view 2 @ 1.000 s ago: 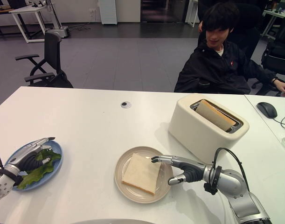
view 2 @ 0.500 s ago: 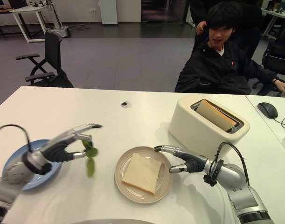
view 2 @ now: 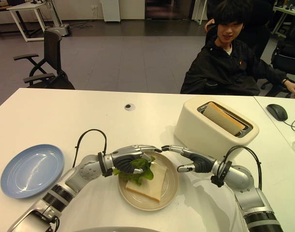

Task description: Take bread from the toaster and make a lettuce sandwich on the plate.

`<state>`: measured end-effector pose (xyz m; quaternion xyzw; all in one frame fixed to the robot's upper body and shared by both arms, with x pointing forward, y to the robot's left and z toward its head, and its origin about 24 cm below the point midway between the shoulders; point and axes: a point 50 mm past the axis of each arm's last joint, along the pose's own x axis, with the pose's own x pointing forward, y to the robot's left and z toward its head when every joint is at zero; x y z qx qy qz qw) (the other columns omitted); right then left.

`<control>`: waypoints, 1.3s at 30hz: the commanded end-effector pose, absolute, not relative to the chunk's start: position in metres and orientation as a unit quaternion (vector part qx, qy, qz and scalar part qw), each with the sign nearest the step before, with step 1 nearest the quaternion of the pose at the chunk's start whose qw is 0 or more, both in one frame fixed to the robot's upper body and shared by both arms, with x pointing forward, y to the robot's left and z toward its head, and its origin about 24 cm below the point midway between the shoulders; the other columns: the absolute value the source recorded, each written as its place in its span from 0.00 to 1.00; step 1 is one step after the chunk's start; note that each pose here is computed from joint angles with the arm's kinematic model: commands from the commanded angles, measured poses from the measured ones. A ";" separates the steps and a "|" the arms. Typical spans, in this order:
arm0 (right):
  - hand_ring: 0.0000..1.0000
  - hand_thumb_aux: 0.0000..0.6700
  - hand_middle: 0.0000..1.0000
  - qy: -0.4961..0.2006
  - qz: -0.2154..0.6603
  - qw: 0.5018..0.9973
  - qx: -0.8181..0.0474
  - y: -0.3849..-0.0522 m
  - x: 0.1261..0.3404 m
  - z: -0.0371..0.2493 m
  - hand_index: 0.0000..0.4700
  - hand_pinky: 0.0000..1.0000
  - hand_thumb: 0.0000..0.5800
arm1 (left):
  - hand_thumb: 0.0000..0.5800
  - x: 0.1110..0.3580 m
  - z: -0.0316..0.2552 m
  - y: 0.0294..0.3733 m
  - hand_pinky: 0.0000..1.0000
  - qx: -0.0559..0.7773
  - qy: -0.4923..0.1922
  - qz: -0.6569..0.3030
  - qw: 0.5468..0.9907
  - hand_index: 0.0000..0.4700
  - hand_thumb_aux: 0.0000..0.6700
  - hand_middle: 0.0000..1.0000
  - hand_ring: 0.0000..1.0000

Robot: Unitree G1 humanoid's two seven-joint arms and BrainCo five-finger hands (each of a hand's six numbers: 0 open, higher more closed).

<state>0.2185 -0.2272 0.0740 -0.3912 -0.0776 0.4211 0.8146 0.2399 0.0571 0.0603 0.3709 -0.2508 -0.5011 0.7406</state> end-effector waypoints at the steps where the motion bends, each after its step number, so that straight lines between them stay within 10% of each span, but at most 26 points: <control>1: 0.00 0.00 0.00 -0.079 0.428 0.810 -0.393 -0.223 0.221 0.073 0.00 0.00 0.00 | 1.00 0.236 0.055 0.049 0.00 0.371 -0.254 -0.517 0.728 1.00 1.00 0.00 0.00; 18: 0.00 0.00 0.00 -0.075 0.432 0.808 -0.393 -0.220 0.223 0.068 0.00 0.00 0.00 | 1.00 0.228 0.055 0.036 0.00 0.363 -0.263 -0.524 0.724 1.00 1.00 0.00 0.00; 19: 0.00 0.00 0.00 -0.075 0.432 0.808 -0.394 -0.220 0.223 0.068 0.00 0.00 0.00 | 0.85 0.230 0.054 0.037 0.00 0.367 -0.259 -0.521 0.726 0.61 0.61 0.00 0.00; 20: 0.00 0.00 0.00 -0.076 0.431 0.808 -0.394 -0.220 0.223 0.068 0.00 0.00 0.00 | 0.09 0.231 0.053 0.038 0.00 0.372 -0.256 -0.516 0.727 0.05 0.05 0.00 0.00; 21: 0.00 0.00 0.00 -0.077 0.430 0.808 -0.395 -0.220 0.223 0.068 0.00 0.00 0.00 | 0.00 0.233 0.052 0.039 0.00 0.376 -0.255 -0.510 0.730 0.00 0.00 0.00 0.00; 31: 0.00 0.00 0.00 -0.098 0.403 0.818 -0.399 -0.221 0.221 0.074 0.00 0.00 0.00 | 0.00 0.235 0.069 0.052 0.00 0.357 -0.279 -0.469 0.758 0.00 0.00 0.00 0.00; 39: 0.00 0.00 0.00 -0.307 0.170 0.835 -0.424 -0.232 0.213 0.147 0.00 0.00 0.00 | 0.00 0.243 0.089 0.093 0.00 0.144 -0.275 -0.358 0.881 0.00 0.00 0.00 0.00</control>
